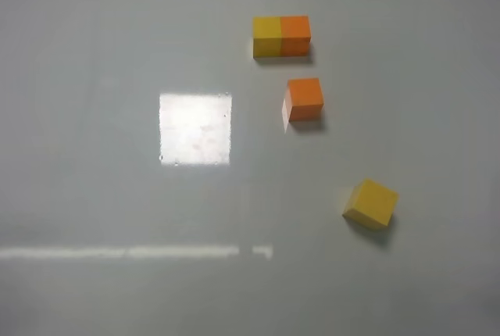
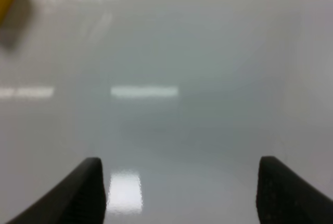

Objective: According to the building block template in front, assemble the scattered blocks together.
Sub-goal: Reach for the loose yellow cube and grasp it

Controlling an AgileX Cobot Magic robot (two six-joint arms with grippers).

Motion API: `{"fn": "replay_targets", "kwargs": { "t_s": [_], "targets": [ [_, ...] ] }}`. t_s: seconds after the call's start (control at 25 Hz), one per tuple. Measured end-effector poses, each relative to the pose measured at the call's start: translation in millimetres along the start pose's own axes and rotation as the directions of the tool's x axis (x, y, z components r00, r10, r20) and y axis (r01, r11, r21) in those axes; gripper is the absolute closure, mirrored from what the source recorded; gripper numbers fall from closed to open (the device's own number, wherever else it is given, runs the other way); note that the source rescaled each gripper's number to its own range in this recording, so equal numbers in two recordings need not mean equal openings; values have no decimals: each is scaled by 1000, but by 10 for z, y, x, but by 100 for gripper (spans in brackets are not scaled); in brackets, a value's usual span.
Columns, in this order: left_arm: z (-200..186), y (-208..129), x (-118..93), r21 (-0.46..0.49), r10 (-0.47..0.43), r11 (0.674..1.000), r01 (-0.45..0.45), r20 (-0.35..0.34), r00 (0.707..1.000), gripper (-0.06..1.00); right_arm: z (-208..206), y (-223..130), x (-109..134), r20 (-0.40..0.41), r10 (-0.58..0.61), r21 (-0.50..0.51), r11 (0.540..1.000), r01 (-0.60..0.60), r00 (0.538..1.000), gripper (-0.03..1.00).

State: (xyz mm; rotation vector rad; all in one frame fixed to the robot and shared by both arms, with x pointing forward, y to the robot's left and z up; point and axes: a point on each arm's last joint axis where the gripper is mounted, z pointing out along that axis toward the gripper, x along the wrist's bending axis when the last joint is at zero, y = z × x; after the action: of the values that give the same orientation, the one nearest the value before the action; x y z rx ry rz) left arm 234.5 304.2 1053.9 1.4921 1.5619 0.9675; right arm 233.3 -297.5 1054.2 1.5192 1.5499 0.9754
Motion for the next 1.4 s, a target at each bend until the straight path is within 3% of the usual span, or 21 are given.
{"fn": "replay_targets", "kwargs": {
  "t_s": [0.24,1.4],
  "targets": [
    [-7,-3,4,-6,-57,998,57,-146,988,18,0,0,0,0,0,0,1000,0,1000,41],
    [-8,-3,5,-7,-60,998,59,-155,986,18,0,0,-3,3,0,0,1000,0,1000,41]
  ]
}}
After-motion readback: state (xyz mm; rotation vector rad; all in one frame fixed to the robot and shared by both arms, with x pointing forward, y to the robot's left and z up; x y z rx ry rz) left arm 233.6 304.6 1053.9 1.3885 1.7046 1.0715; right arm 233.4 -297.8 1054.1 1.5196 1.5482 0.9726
